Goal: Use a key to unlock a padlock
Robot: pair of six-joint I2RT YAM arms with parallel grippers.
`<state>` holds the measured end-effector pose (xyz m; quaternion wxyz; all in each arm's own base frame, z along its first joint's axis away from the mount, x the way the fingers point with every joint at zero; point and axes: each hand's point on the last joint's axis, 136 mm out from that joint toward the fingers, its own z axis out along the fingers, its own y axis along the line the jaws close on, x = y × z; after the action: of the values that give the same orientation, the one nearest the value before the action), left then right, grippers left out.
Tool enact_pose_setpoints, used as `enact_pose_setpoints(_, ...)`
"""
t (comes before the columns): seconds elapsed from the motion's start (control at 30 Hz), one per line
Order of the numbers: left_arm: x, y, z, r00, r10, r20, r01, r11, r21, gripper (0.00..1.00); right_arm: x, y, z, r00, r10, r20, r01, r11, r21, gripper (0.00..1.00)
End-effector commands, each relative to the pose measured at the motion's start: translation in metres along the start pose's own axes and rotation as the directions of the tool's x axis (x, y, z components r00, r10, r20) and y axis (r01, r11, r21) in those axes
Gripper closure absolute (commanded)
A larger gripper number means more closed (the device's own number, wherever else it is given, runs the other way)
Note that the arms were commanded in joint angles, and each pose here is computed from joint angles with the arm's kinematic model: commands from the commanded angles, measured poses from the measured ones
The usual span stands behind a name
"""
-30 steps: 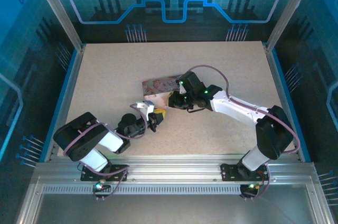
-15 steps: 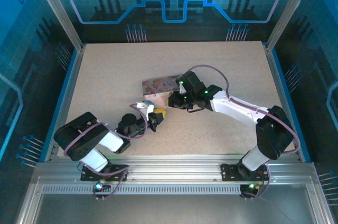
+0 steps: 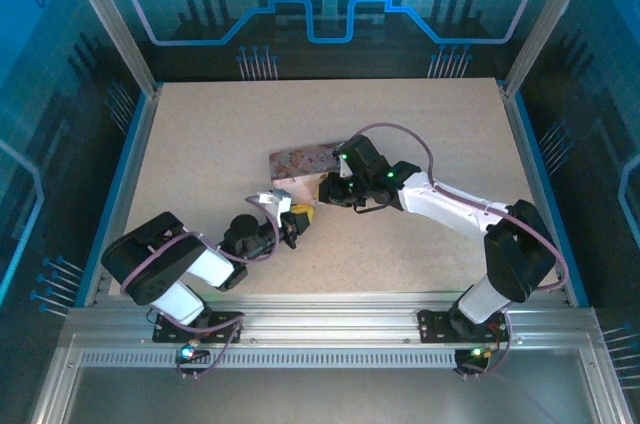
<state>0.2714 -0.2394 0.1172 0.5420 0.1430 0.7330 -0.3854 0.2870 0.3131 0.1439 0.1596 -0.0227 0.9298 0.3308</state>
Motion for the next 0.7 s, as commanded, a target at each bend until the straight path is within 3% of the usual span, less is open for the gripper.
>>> enact_pose_setpoints(0.0, -0.014, -0.007, 0.006, 0.999, -0.017, 0.046, 0.016, 1.0, 0.02, 1.0, -0.01, 0.018, -0.01, 0.998, -0.02, 0.053, 0.024, 0.998, -0.062, 1.0)
enact_pose_setpoints(0.47, -0.014, -0.01, 0.016, 0.994, -0.098, 0.042, 0.097, 0.995, 0.028, 1.0, -0.005, 0.019, -0.005, 0.998, -0.022, 0.052, 0.026, 0.998, -0.062, 1.0)
enact_pose_setpoints(0.67, -0.012, -0.006, 0.017, 0.993, -0.098, 0.064, 0.1, 0.994, -0.031, 1.0, -0.002, 0.018, -0.003, 0.997, -0.032, 0.071, 0.034, 0.999, -0.027, 1.0)
